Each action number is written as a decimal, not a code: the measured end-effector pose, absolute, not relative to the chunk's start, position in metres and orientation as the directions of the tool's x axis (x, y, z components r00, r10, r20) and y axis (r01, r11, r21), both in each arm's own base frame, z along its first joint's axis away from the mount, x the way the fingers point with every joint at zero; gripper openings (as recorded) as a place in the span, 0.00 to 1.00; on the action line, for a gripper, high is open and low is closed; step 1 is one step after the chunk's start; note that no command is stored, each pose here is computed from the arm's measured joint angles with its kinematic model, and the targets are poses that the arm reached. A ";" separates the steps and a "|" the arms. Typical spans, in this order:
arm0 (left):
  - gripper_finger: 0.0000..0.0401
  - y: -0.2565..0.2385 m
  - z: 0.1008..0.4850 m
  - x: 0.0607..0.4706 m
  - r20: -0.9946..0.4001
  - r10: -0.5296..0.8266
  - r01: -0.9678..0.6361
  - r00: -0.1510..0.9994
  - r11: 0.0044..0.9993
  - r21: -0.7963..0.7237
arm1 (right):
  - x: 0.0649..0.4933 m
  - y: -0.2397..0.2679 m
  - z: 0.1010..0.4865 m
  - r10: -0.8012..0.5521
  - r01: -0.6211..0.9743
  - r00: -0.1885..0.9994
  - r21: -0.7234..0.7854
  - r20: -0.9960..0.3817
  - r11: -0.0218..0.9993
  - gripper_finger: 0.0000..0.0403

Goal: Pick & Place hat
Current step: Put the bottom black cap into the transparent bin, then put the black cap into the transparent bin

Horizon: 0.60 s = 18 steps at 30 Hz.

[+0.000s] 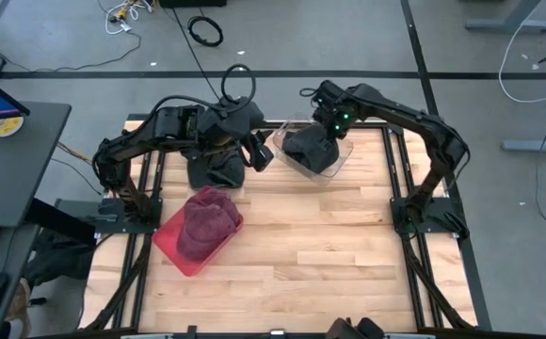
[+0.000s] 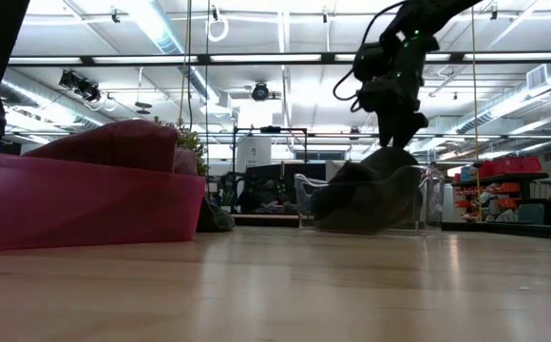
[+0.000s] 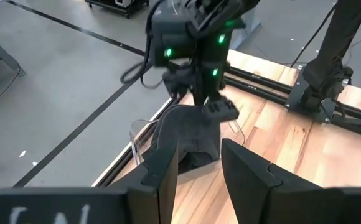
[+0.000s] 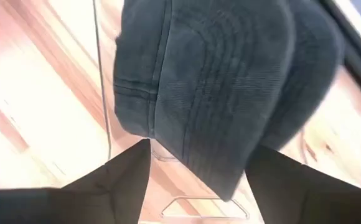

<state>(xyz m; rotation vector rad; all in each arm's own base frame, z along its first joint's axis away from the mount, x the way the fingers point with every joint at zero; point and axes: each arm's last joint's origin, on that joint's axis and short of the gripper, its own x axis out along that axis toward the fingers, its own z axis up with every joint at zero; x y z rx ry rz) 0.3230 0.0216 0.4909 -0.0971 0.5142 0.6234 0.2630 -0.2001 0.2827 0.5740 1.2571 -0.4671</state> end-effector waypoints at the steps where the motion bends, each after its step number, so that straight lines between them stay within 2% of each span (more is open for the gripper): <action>1: 0.31 0.022 0.491 0.323 -0.490 0.533 -0.580 0.690 0.812 0.067 | 0.261 -0.199 0.286 -0.024 0.617 0.260 0.147 -0.965 0.773 0.64; 9: 0.31 0.021 0.484 0.318 -0.554 0.515 -0.578 0.655 0.813 0.073 | 0.249 -0.189 0.321 -0.122 0.610 0.388 0.155 -0.914 0.777 0.65; 18: 0.31 0.027 0.465 0.311 -0.710 0.482 -0.669 0.513 0.743 0.020 | 0.228 -0.150 0.372 -0.195 0.615 0.557 0.243 -0.808 0.750 0.65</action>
